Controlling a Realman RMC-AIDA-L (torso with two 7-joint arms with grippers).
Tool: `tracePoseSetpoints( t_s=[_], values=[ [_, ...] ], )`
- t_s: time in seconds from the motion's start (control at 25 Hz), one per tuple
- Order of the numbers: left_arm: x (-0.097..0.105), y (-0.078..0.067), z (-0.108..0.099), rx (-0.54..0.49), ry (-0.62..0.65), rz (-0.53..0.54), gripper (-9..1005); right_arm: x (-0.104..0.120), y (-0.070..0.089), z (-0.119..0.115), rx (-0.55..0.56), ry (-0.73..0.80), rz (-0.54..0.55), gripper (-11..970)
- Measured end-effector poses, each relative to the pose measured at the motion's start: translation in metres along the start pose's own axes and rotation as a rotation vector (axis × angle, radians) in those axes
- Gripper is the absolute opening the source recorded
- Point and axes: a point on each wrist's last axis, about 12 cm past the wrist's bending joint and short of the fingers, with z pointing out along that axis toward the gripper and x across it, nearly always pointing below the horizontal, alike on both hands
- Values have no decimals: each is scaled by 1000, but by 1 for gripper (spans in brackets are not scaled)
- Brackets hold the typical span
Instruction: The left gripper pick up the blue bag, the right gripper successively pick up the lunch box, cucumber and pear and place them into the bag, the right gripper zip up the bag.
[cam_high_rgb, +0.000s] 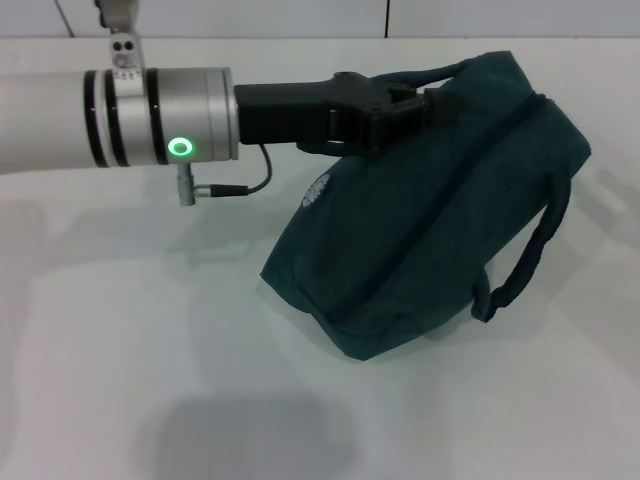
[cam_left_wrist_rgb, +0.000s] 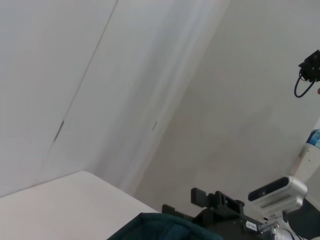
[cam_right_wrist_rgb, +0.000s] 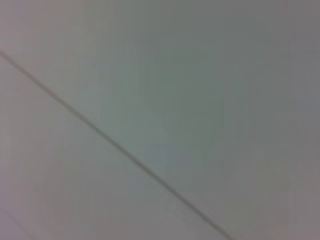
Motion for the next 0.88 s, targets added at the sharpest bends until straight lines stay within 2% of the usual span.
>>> tracePoseSetpoints(
  t_s=[0.2, 0.36, 0.56, 0.68, 0.88],
  values=[
    [3, 6, 7, -38, 16, -27, 140, -3, -1, -10, 12, -32, -2, 718],
    [8, 13, 9, -104, 27, -46, 159, -2, 0, -10, 3, -23, -8, 719],
    [5, 15, 6, -122, -3, -45, 182, -3, 2, -8, -18, -12, -14, 719],
    [0, 16, 3, -129, -24, -36, 284, -5, 4, -8, -36, -7, -26, 719],
    [-11, 16, -3, -139, -54, -2, 481, -9, 12, -5, -106, 33, -116, 720]
  ],
)
